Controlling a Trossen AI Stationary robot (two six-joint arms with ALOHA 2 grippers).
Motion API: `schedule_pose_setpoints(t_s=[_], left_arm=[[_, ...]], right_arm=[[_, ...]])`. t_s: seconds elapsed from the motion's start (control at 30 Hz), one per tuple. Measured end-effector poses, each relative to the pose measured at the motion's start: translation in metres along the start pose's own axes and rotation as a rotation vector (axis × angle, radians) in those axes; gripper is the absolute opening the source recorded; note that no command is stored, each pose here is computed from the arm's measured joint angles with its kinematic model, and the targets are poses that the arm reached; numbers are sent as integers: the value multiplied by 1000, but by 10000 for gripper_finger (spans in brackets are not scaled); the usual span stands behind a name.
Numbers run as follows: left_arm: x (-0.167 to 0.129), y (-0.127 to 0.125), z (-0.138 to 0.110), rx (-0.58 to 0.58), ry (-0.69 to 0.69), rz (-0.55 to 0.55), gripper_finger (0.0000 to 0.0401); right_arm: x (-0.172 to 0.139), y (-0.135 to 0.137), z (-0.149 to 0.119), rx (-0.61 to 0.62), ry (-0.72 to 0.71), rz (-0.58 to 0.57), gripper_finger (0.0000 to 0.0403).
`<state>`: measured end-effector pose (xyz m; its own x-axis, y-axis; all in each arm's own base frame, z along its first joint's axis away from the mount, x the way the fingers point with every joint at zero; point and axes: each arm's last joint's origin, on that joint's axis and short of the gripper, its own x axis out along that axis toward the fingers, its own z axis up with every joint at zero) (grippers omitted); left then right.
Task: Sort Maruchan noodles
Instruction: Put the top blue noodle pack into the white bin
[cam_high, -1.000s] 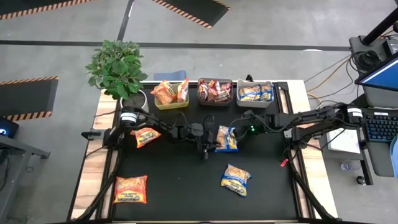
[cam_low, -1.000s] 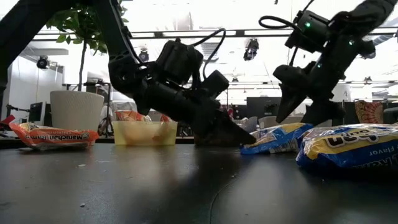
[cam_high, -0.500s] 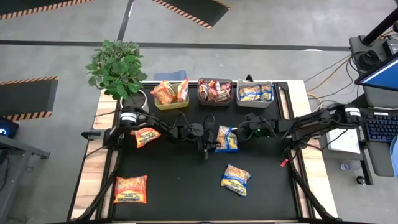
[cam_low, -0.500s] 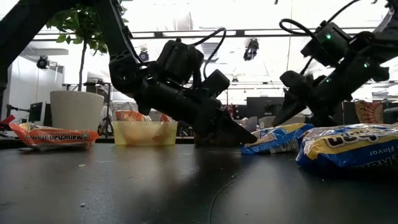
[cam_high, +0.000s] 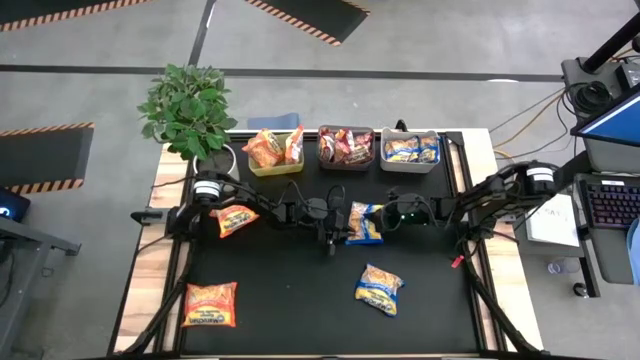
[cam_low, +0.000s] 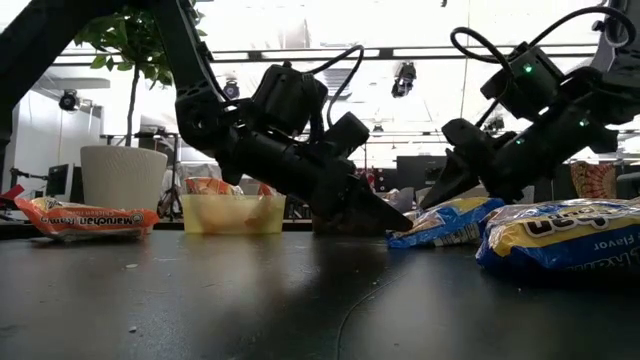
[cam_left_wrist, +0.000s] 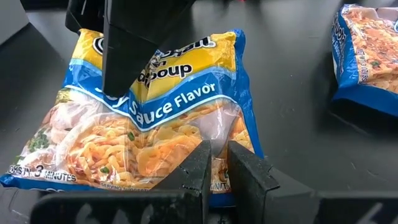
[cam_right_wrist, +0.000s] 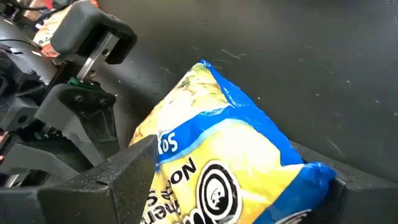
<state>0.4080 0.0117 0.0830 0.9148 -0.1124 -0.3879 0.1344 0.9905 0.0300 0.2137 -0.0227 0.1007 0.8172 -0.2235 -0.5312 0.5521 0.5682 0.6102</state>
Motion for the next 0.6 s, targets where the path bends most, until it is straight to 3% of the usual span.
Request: schedule_pose_setpoints(t_s=[0.27, 0.6], left_arm=[[0, 0, 0, 0, 1, 0, 36], [0, 0, 0, 0, 0, 0, 36]], right_arm=[[-2, 4, 2, 30, 3, 42, 273], [-2, 4, 2, 38, 7, 42, 127]])
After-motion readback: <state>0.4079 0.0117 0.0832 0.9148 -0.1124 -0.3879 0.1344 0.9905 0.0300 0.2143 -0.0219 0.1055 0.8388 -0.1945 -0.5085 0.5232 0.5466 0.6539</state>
